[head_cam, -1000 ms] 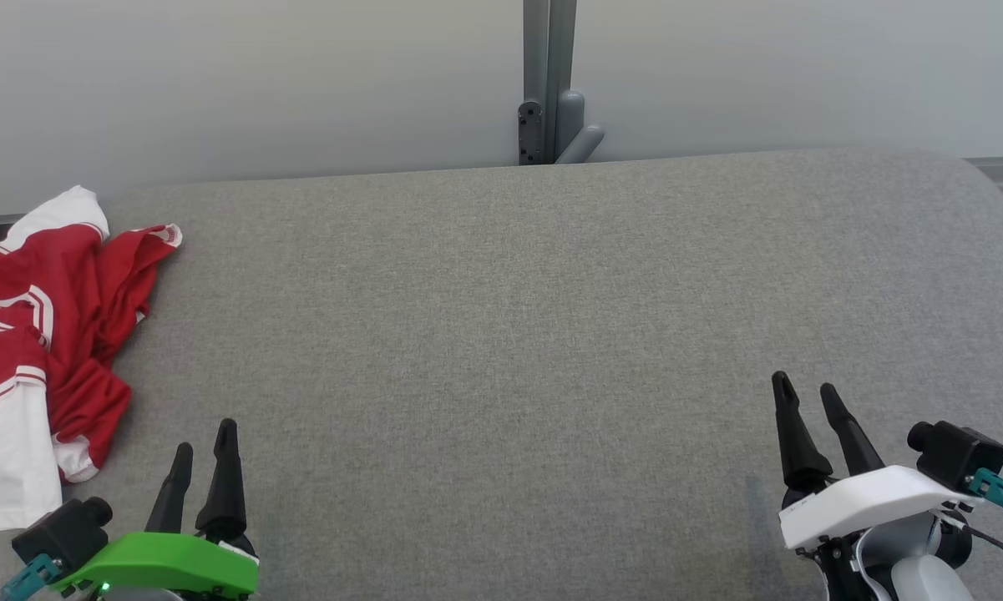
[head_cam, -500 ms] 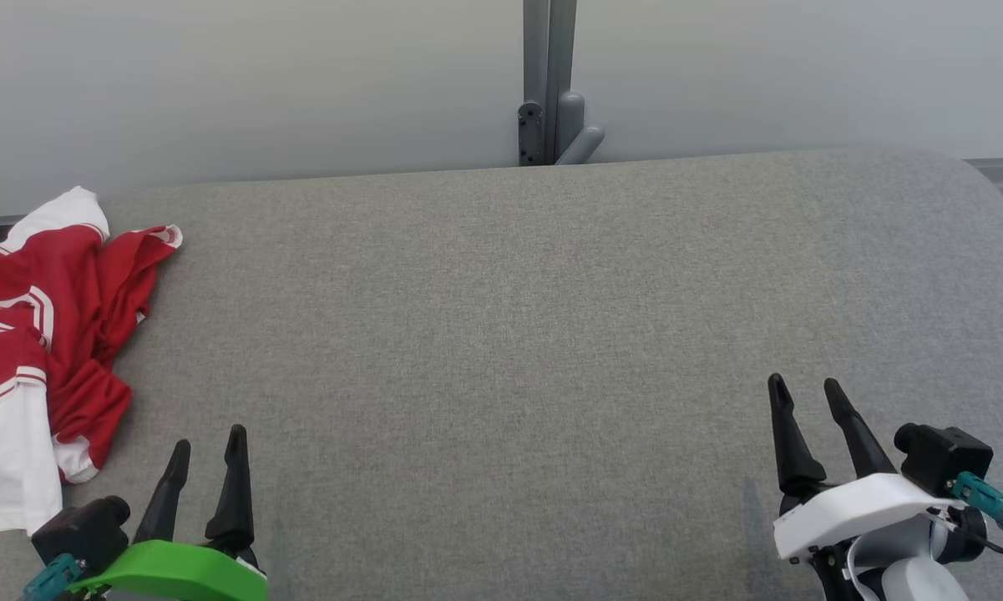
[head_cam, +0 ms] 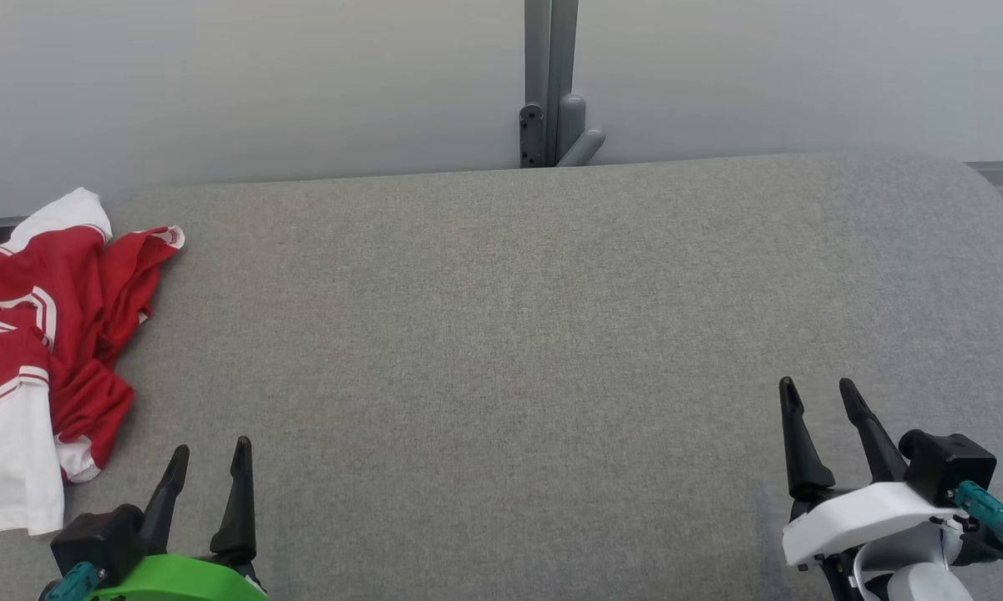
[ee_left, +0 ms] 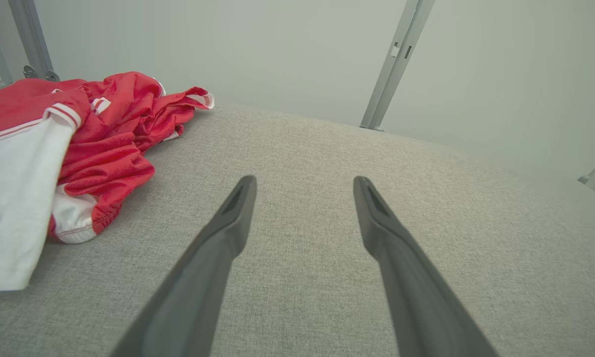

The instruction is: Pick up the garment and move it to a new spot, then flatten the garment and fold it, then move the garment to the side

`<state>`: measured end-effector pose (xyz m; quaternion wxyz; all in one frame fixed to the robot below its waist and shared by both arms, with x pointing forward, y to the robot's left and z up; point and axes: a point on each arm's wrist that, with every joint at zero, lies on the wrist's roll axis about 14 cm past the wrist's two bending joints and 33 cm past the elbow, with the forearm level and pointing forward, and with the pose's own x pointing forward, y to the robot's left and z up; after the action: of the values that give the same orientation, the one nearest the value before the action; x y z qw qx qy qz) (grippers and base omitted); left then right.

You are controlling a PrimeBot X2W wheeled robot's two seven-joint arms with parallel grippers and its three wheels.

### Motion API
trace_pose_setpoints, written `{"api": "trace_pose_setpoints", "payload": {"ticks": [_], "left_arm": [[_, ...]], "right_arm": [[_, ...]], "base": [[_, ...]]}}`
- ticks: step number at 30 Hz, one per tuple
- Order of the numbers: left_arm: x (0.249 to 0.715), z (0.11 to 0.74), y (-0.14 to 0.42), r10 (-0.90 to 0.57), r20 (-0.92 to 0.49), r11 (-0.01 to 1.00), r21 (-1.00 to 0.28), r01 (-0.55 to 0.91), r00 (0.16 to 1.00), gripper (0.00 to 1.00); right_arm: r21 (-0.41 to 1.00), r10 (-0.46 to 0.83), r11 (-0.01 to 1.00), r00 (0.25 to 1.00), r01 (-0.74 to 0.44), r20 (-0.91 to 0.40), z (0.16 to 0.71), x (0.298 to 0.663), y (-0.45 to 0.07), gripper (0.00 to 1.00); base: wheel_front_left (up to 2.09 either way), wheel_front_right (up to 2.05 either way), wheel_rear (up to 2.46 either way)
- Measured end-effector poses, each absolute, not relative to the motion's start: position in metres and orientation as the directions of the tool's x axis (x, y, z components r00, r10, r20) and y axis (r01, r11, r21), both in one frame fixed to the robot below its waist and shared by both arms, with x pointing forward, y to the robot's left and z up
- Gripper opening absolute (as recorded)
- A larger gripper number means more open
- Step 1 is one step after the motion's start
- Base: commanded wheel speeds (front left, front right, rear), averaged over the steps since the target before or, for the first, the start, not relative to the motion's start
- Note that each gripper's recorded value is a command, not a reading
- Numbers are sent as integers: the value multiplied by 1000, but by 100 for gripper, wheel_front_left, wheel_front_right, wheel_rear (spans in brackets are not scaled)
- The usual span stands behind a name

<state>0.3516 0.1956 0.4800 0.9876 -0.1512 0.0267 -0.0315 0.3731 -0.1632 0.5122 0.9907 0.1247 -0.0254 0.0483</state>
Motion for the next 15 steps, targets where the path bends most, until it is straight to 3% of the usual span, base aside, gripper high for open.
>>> {"api": "trace_pose_setpoints", "payload": {"ticks": [15], "left_arm": [[347,476,202,-69,-40,980,-191,60,997,100]], "right_arm": [[161,37,986,997,-48,73,510,366,-184,100]], "base": [[0,0,0]]}}
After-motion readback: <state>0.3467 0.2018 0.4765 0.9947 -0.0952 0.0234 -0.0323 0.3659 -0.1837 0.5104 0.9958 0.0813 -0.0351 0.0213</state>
